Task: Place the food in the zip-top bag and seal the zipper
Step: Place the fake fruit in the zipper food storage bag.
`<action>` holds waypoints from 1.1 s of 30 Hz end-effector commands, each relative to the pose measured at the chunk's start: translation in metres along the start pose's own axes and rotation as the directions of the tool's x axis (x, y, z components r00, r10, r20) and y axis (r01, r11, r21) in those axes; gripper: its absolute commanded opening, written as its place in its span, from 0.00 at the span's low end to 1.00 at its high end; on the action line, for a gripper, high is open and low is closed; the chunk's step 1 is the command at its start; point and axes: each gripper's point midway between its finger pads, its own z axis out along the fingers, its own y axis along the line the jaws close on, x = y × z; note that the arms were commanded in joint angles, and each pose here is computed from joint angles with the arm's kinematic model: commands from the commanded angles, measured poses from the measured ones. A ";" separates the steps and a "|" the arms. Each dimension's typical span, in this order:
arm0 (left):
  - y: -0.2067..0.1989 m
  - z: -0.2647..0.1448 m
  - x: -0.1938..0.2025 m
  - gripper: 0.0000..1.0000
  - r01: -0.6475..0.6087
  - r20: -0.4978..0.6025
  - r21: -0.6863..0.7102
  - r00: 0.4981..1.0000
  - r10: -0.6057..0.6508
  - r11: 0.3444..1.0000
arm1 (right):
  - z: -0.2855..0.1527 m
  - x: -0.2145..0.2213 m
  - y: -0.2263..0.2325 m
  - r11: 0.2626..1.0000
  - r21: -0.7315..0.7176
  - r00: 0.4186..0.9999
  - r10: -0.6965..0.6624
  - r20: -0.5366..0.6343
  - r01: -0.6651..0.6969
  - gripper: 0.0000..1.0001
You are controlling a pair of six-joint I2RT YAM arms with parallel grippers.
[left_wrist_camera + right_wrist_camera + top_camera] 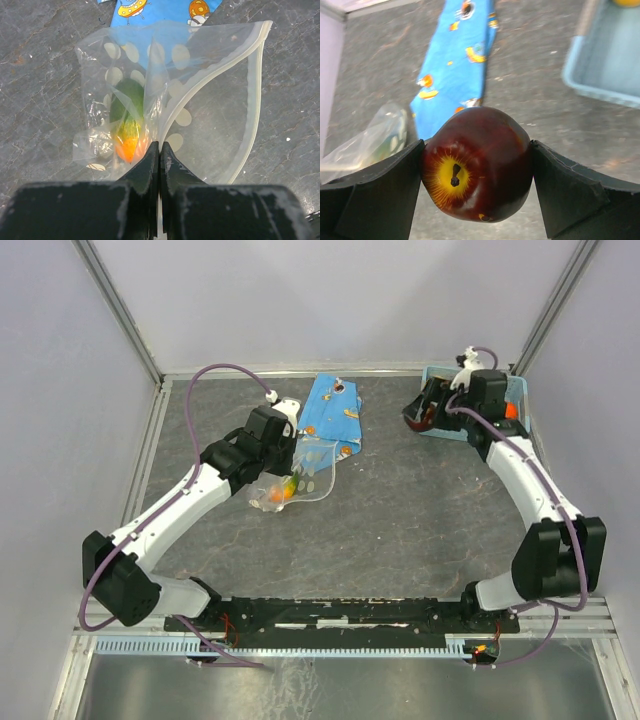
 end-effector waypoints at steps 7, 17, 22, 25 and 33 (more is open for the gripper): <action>-0.002 -0.013 -0.023 0.03 -0.018 0.094 0.028 0.995 0.015 0.999 | -0.043 0.018 0.118 0.943 -0.325 0.993 -0.043 0.109 0.076 0.66; -0.003 -0.017 -0.026 0.03 -0.022 0.109 0.037 0.994 0.017 0.999 | -0.066 0.062 0.210 0.813 -0.556 0.983 -0.108 0.148 0.174 0.67; -0.003 -0.020 -0.027 0.03 -0.024 0.118 0.042 0.993 0.019 0.999 | -0.072 0.087 0.248 0.734 -0.640 0.972 -0.139 0.187 0.228 0.67; -0.003 -0.022 -0.028 0.03 -0.025 0.124 0.044 0.992 0.019 0.999 | -0.071 0.109 0.267 0.688 -0.670 0.960 -0.195 0.200 0.279 0.67; -0.009 -0.028 -0.032 0.03 -0.031 0.148 0.081 0.989 0.019 0.996 | -0.031 0.155 0.274 0.675 -0.650 0.935 -0.301 0.190 0.349 0.68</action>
